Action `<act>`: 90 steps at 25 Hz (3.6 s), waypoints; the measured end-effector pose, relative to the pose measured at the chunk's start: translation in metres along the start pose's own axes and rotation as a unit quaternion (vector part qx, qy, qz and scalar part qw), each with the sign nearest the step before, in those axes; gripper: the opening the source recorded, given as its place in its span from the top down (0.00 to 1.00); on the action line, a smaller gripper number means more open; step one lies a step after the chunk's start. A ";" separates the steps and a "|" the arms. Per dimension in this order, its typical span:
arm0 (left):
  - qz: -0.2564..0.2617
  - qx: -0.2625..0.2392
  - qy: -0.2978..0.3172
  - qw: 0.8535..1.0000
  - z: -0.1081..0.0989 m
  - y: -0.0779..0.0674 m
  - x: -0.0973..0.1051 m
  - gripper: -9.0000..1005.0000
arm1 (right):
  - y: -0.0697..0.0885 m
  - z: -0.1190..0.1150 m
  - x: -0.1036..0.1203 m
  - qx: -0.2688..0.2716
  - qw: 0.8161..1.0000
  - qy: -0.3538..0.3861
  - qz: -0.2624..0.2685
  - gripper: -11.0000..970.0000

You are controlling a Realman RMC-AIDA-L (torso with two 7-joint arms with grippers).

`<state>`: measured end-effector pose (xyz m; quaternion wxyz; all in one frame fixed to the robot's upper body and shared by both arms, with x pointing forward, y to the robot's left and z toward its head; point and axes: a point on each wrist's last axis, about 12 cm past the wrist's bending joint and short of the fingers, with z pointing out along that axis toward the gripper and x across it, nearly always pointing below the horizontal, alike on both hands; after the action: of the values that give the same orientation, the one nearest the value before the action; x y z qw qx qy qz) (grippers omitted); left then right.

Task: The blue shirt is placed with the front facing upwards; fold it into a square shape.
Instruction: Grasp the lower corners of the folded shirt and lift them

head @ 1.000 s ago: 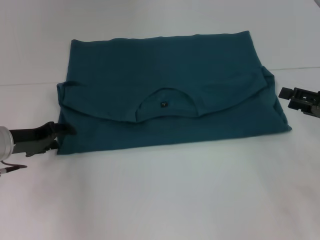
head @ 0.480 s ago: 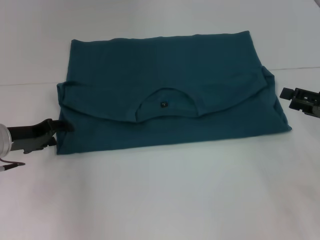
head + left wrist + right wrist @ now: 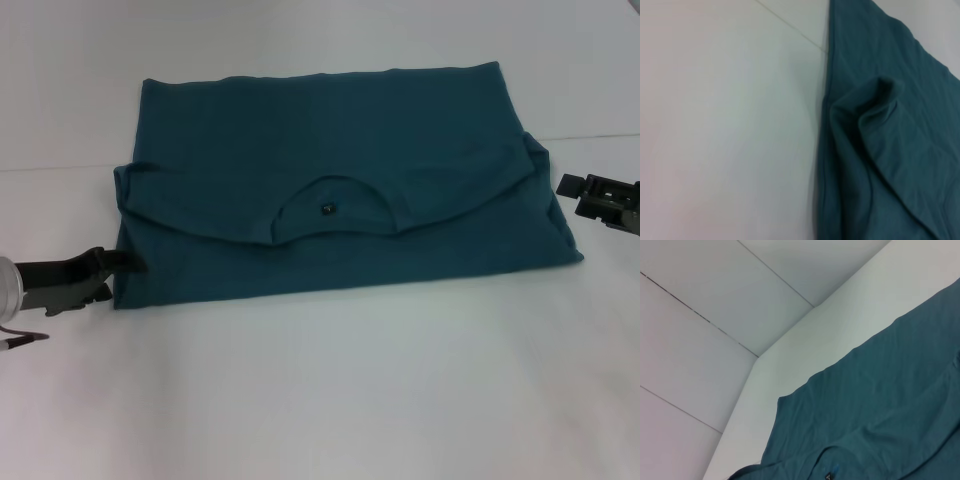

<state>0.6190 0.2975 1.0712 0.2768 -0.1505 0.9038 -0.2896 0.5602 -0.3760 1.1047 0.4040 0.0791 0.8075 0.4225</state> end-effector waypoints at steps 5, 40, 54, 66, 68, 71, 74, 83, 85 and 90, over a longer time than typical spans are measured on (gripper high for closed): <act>0.007 -0.004 0.005 1.000 0.001 -0.001 0.000 0.30 | -0.001 0.001 0.002 0.000 1.000 0.002 0.001 0.26; 0.078 -0.012 0.044 0.996 0.013 -0.026 -0.002 0.40 | -0.002 -0.001 0.002 -0.001 1.000 -0.001 0.003 0.26; 0.092 -0.015 0.051 0.994 0.014 -0.031 -0.004 0.90 | -0.003 -0.002 0.002 -0.001 1.000 -0.004 0.005 0.26; 0.051 0.040 0.025 0.998 -0.003 -0.024 -0.012 0.92 | -0.002 -0.001 0.001 -0.002 1.000 -0.004 0.004 0.26; 0.046 0.037 0.022 0.998 -0.005 -0.020 -0.012 0.92 | -0.002 -0.001 0.001 -0.002 1.000 -0.004 0.003 0.26; 0.029 0.038 0.019 0.999 -0.008 -0.016 -0.012 0.93 | -0.002 0.000 0.000 -0.002 1.000 -0.004 0.003 0.26; -0.007 0.034 0.019 0.999 -0.010 -0.011 -0.010 0.95 | -0.001 0.000 0.000 -0.002 1.000 -0.004 0.003 0.26; -0.076 0.046 0.017 0.996 -0.017 -0.003 -0.009 0.67 | -0.002 0.000 0.001 0.000 1.000 -0.003 0.003 0.26; -0.079 0.042 0.017 0.996 -0.017 -0.002 -0.009 0.60 | -0.002 -0.001 0.001 0.000 1.000 -0.003 0.003 0.26; -0.043 0.022 -0.002 0.999 -0.012 0.000 -0.010 0.34 | -0.002 0.000 0.001 -0.001 1.000 -0.003 0.000 0.26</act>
<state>0.6198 0.3071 1.0830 0.2692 -0.1836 0.8893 -0.3210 0.5599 -0.3768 1.1026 0.4064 0.0802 0.8058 0.4231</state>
